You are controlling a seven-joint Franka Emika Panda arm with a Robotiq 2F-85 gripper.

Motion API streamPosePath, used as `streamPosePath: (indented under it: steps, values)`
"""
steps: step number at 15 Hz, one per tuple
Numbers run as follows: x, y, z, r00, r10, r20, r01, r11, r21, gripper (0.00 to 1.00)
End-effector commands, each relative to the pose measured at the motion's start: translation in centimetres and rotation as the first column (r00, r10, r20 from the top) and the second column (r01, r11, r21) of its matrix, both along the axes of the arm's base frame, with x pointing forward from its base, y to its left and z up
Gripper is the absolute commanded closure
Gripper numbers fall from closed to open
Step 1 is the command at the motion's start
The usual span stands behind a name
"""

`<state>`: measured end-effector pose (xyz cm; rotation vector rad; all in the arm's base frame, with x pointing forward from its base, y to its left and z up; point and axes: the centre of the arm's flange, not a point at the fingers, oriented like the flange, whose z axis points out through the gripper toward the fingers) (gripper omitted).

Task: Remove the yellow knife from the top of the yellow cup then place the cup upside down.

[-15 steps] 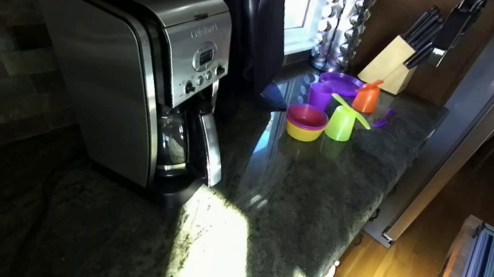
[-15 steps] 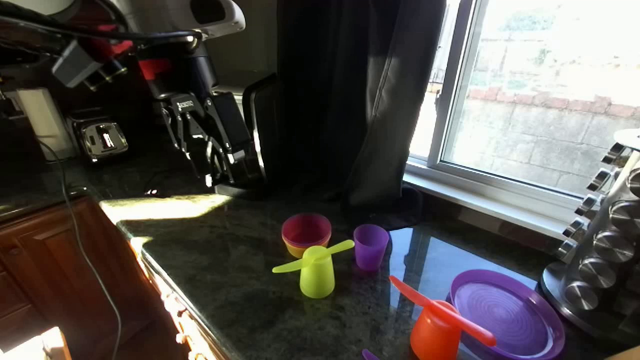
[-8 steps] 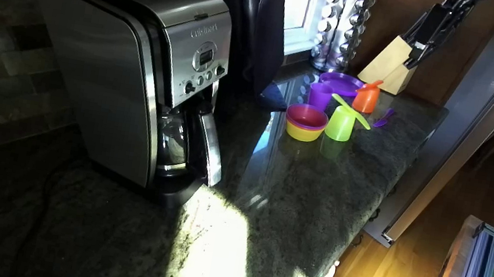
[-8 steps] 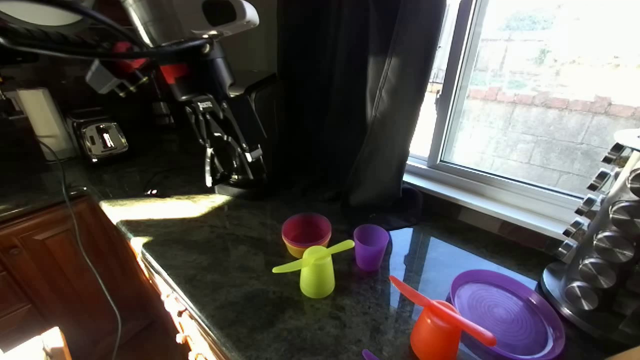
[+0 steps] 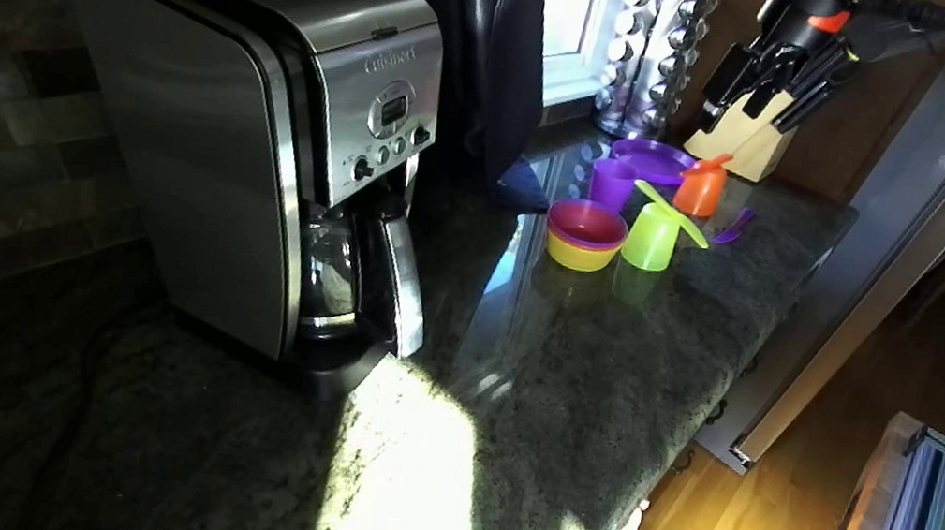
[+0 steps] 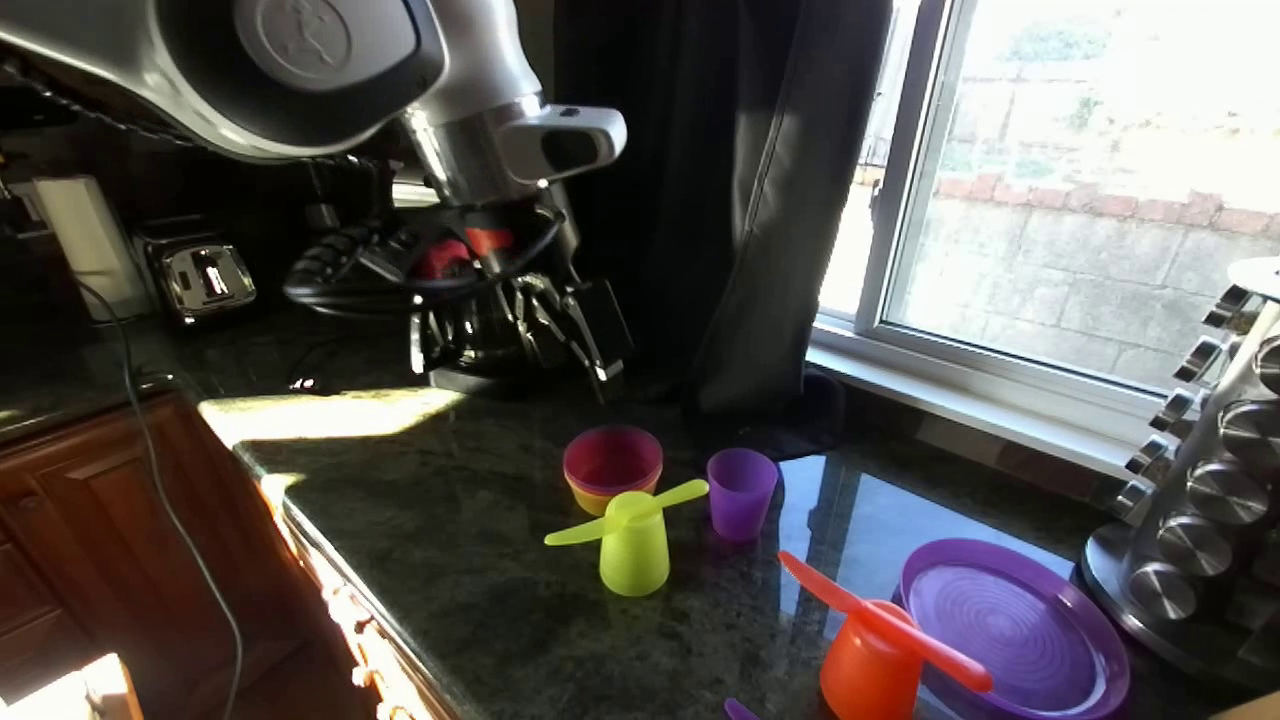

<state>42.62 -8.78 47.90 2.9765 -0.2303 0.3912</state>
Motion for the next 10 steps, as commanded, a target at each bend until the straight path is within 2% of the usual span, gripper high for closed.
streamPosePath:
  steps: [1, 8, 9, 10]
  values:
    - [3.2, -2.1, -3.7, 1.000, -0.025, -0.010, 0.026, 0.996, 0.087, 0.00]
    - [5.1, -4.5, -8.3, 0.997, -0.078, 0.025, 0.071, 0.978, 0.196, 0.00]
    - [4.0, -3.8, -7.7, 0.997, -0.078, 0.019, 0.074, 0.984, 0.160, 0.00]
    - [4.2, -4.0, -8.0, 0.997, -0.081, 0.016, 0.077, 0.982, 0.170, 0.00]
